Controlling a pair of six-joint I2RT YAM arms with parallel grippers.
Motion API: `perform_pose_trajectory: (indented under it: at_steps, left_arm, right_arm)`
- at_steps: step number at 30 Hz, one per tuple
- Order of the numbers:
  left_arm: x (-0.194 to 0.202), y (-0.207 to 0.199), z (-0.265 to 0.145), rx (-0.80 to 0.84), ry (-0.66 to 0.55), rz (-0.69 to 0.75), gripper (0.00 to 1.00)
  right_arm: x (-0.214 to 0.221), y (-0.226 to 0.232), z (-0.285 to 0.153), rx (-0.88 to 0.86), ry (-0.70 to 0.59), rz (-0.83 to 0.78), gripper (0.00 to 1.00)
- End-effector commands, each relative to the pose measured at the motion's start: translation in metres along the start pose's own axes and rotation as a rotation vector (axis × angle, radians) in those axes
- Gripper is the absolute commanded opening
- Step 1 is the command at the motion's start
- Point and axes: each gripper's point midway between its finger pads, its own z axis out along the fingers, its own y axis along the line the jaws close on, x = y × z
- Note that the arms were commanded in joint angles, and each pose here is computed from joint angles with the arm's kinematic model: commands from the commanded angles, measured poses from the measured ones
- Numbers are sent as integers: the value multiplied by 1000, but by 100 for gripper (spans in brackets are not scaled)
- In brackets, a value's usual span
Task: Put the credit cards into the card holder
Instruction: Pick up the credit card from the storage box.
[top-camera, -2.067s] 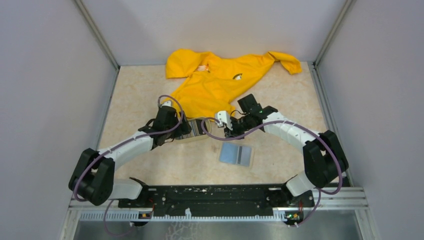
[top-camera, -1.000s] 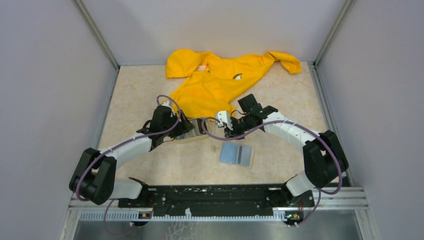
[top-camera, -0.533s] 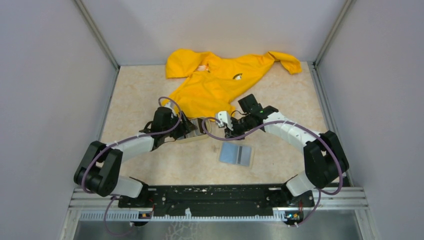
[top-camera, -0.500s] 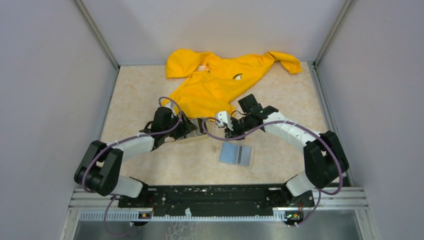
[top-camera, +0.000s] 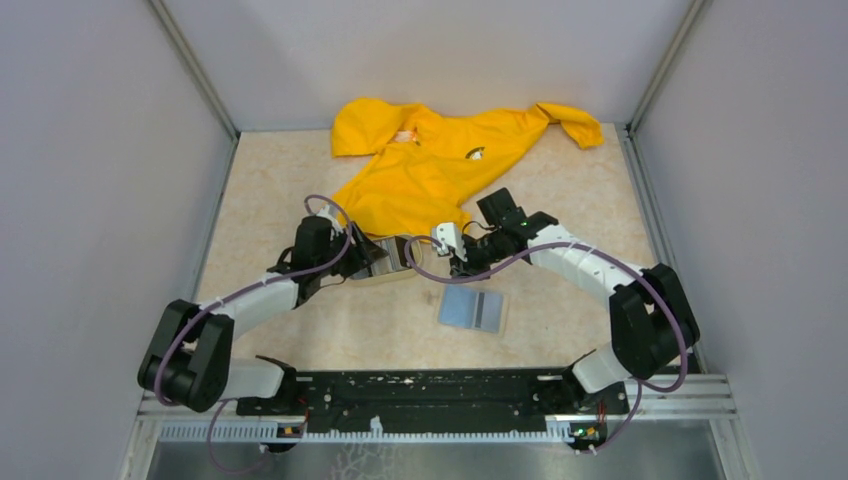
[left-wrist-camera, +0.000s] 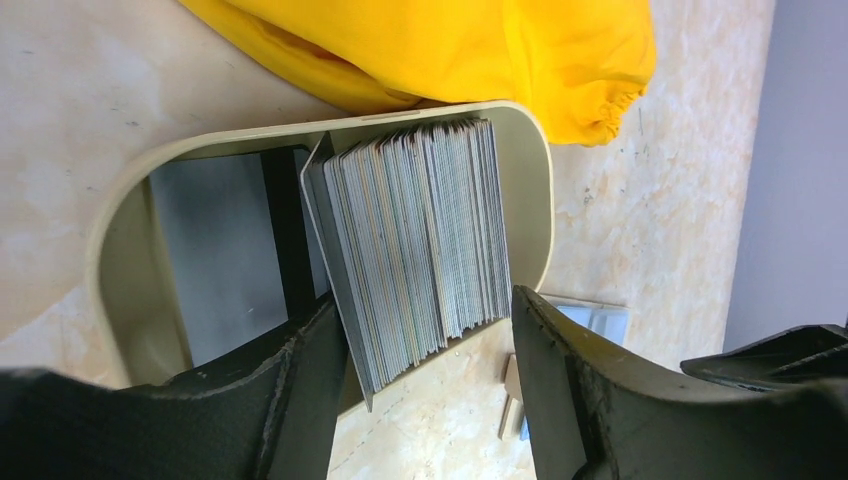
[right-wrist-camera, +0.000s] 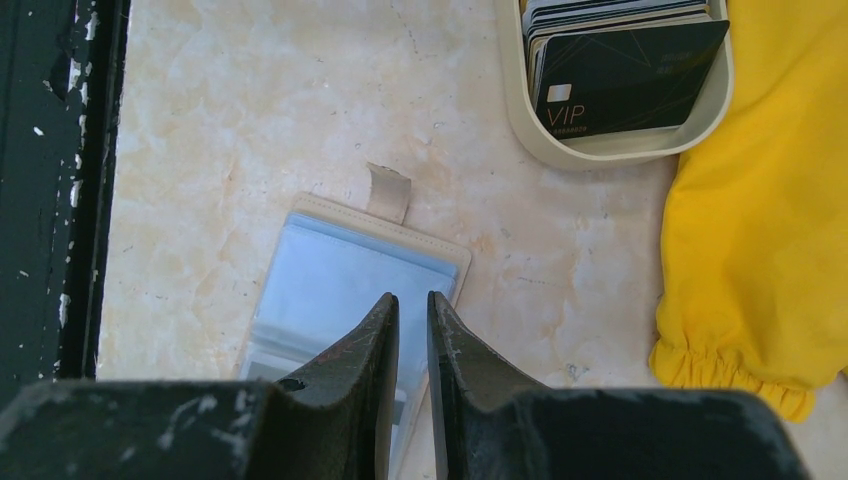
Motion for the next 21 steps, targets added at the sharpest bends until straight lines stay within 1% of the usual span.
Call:
perform_pose_trajectory:
  at_steps: [1, 5, 7, 9, 10, 19, 21]
  left_arm:
    - [-7, -7, -11, 47, -27, -4, 65]
    - [-7, -3, -13, 46, -26, -8, 65]
    - [-6, 1, -12, 37, -22, -8, 59]
    - [-5, 5, -10, 25, -17, -11, 49]
    - [-4, 7, -9, 15, -15, -12, 46]
    - [-1, 27, -6, -69, -6, -4, 31]
    - [-2, 28, -7, -79, -11, 3, 26]
  right_arm:
    - [-16, -3, -9, 20, -53, -49, 17]
    - [-16, -3, -9, 22, -51, -51, 17]
    - [-16, -3, -9, 21, -50, -50, 17]
    - [-16, -3, -9, 21, -51, -49, 17]
    - [-16, -3, -9, 21, -50, -50, 17]
    - [-15, -3, -9, 17, -50, -47, 17]
    - [-15, -3, -8, 16, -50, -45, 17]
